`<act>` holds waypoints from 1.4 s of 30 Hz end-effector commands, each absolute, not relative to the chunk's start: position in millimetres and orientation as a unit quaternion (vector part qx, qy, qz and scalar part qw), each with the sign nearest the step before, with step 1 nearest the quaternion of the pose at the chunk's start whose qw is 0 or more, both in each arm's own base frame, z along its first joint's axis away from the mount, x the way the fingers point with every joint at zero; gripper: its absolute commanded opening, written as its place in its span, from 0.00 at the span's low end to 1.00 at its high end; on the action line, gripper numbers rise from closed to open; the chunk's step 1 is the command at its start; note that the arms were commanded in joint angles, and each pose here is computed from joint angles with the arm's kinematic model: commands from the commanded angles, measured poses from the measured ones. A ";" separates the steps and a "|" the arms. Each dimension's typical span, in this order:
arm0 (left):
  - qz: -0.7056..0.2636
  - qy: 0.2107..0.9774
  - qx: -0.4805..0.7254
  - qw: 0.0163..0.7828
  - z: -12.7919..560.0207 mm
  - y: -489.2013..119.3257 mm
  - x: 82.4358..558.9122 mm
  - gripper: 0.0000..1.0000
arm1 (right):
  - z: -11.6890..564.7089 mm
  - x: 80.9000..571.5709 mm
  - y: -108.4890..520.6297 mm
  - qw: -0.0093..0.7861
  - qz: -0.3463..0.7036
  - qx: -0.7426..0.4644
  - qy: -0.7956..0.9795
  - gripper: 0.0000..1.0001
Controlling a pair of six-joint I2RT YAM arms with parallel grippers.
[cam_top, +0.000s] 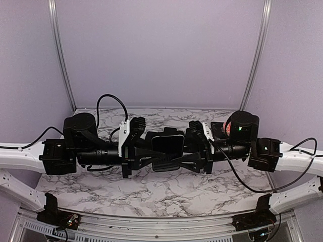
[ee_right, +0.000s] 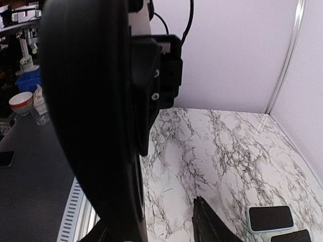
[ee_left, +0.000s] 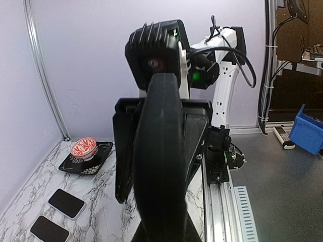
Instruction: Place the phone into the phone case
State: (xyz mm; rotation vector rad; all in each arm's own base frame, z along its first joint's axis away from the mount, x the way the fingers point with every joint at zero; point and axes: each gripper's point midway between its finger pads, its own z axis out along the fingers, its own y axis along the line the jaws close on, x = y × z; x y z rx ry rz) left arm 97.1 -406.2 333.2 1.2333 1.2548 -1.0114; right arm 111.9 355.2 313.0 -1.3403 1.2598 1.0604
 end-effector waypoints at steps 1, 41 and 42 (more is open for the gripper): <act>-0.463 0.475 0.482 0.573 382.1 -397.0 89.8 0.00 | 311.0 114.5 358.5 0.484 0.440 -0.548 0.521 0.32; -0.147 0.813 0.129 0.548 244.6 -287.9 289.0 0.99 | 89.3 211.1 316.6 0.052 0.464 -0.122 0.876 0.00; -0.146 0.813 0.129 0.548 244.7 -287.3 289.3 0.99 | 85.5 210.6 314.6 0.048 0.458 -0.119 0.880 0.00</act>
